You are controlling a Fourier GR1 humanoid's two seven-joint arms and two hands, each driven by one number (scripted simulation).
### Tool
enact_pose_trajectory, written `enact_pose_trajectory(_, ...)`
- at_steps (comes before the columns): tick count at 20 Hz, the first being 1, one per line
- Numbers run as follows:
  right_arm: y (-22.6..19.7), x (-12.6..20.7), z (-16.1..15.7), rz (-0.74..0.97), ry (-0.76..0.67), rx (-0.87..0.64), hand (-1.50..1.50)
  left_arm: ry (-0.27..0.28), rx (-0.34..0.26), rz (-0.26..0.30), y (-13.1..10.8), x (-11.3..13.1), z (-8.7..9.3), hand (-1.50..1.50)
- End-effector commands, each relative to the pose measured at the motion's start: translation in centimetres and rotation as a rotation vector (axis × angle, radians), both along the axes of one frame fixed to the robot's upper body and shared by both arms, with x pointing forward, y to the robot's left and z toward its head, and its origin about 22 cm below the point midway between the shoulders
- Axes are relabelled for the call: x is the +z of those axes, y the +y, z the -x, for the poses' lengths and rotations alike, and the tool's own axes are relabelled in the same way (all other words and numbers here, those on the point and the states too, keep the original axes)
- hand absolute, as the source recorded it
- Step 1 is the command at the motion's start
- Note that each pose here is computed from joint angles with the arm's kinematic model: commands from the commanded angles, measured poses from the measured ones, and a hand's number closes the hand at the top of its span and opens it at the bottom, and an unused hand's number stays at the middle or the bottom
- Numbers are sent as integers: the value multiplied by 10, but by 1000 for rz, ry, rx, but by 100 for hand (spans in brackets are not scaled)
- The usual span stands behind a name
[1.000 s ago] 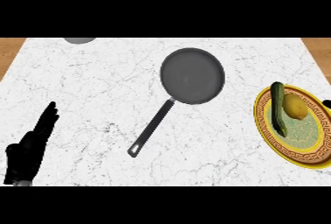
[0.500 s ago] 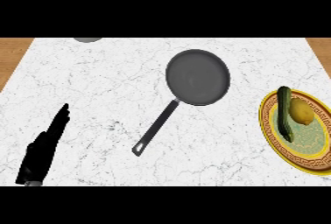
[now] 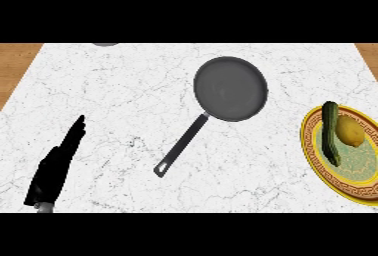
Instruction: Pick the lemon from the plate and place it in the pan
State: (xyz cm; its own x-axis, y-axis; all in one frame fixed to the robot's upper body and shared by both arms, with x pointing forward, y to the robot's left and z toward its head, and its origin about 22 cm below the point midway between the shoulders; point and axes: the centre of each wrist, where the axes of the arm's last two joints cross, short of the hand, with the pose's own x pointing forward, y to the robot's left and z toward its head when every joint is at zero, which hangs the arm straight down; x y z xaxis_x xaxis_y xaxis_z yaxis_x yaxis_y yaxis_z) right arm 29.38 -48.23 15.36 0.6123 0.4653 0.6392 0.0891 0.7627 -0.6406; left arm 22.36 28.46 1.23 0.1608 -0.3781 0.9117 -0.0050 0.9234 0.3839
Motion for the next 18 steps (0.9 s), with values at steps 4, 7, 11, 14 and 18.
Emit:
enact_pose_trajectory(4,16,-8,-26,-37,159,45,-150,6,1,1,11,-13,10,0)
enact_pose_trajectory(7,26,19,-50,-32,215,73,-150,-15,3,3,2,-5,-5,0)
enact_pose_trajectory(11,18,10,-48,19,351,126,-150,2,0,-9,-4,-6,-1,0)
enact_pose_trajectory(14,34,19,-61,36,456,158,-150,3,3,11,7,10,0,0)
enact_pose_trajectory(18,48,10,-77,26,493,159,-150,2,6,12,-1,-4,1,0)
